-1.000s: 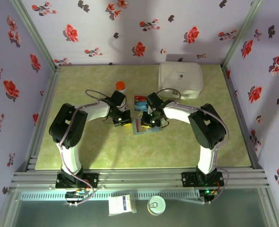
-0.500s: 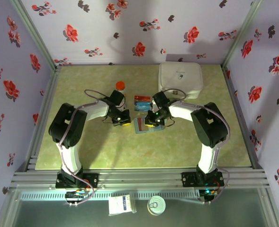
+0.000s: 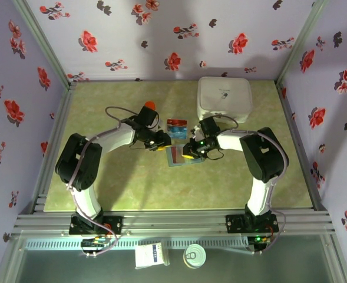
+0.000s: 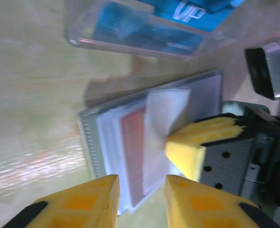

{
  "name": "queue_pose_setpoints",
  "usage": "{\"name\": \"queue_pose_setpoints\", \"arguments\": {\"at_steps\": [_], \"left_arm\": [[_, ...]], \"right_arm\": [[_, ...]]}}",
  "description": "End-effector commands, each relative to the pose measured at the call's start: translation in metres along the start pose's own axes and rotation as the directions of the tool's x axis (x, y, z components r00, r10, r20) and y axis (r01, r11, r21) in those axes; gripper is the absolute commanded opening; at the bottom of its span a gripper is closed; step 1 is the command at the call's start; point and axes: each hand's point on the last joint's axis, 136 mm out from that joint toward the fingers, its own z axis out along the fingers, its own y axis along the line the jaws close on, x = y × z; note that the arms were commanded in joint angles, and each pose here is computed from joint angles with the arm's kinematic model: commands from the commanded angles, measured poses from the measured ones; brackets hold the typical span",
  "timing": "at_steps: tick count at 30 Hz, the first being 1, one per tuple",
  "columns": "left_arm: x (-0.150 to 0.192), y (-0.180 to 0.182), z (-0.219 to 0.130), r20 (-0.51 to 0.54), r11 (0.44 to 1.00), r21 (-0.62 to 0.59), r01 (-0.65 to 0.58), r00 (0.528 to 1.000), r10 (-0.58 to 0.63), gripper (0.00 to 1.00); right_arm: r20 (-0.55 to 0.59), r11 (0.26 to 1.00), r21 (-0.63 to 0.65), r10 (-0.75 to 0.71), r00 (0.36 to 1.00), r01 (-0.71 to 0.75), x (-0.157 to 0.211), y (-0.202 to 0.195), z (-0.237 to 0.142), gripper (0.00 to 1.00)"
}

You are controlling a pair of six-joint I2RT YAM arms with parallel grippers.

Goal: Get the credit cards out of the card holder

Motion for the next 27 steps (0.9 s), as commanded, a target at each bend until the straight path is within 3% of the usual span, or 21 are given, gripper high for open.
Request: {"name": "queue_pose_setpoints", "arguments": {"at_steps": [1,19,27], "left_arm": [[-0.001,-0.019,0.009,-0.016,0.997,0.064,0.029,0.999,-0.028,0.34],[0.011,-0.006,0.060,-0.083,0.995,0.058,0.083,0.993,-0.078,0.38],[0.010,-0.010,0.066,-0.093,0.990,0.092,0.103,0.991,-0.094,0.32]], "right_arm": [[-0.015,0.998,0.053,0.039,0.999,-0.038,0.010,-0.027,0.002,0.14],[-0.033,0.999,-0.023,0.048,0.998,-0.048,0.014,-0.026,0.003,0.13],[-0.030,0.998,-0.035,0.058,0.998,-0.059,0.015,-0.027,0.005,0.13]]}}
